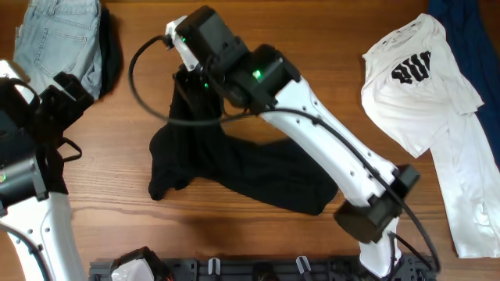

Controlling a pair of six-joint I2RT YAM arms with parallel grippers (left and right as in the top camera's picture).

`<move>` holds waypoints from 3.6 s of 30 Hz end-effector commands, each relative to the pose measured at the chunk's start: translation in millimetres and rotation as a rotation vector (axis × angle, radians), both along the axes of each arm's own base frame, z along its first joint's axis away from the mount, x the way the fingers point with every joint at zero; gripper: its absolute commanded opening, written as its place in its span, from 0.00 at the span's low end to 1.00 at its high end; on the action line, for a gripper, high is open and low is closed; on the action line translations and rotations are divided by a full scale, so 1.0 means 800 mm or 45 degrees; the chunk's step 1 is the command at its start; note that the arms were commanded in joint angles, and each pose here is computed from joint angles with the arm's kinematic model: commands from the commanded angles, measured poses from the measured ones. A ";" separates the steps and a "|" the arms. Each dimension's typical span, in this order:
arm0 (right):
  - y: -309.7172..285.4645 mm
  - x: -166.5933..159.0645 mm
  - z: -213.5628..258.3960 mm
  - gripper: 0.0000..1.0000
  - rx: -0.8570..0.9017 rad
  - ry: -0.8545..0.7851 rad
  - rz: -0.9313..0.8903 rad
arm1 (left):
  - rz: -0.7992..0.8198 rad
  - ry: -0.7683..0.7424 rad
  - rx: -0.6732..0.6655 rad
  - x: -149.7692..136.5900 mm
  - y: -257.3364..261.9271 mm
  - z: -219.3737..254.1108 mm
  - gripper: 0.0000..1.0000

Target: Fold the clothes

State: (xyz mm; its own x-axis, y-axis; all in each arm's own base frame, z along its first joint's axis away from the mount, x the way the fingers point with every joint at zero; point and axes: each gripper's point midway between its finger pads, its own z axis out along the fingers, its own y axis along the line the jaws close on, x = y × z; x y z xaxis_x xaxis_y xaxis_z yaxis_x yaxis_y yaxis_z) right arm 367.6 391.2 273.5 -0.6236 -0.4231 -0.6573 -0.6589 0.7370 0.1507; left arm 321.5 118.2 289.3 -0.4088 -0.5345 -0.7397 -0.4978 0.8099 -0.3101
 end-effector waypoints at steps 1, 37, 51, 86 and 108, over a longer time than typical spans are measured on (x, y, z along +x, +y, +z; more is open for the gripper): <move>-0.029 0.055 -0.035 0.04 -0.042 0.008 -0.060 | -0.102 0.078 -0.071 0.024 -0.028 -0.026 1.00; -0.336 0.169 -0.047 0.92 -0.054 0.198 -0.581 | -0.845 0.437 0.205 0.264 -0.267 -0.243 0.99; -0.335 0.168 -0.048 0.87 -0.054 0.204 -0.583 | -1.067 0.714 0.293 0.231 -0.294 -0.356 0.75; -0.324 0.039 -0.251 0.66 -0.202 0.836 -0.430 | -0.857 -0.114 0.504 0.199 -0.269 0.068 0.04; -0.289 0.007 -0.348 0.26 -0.315 0.799 -0.561 | -0.850 -0.061 0.508 0.193 -0.264 0.059 0.10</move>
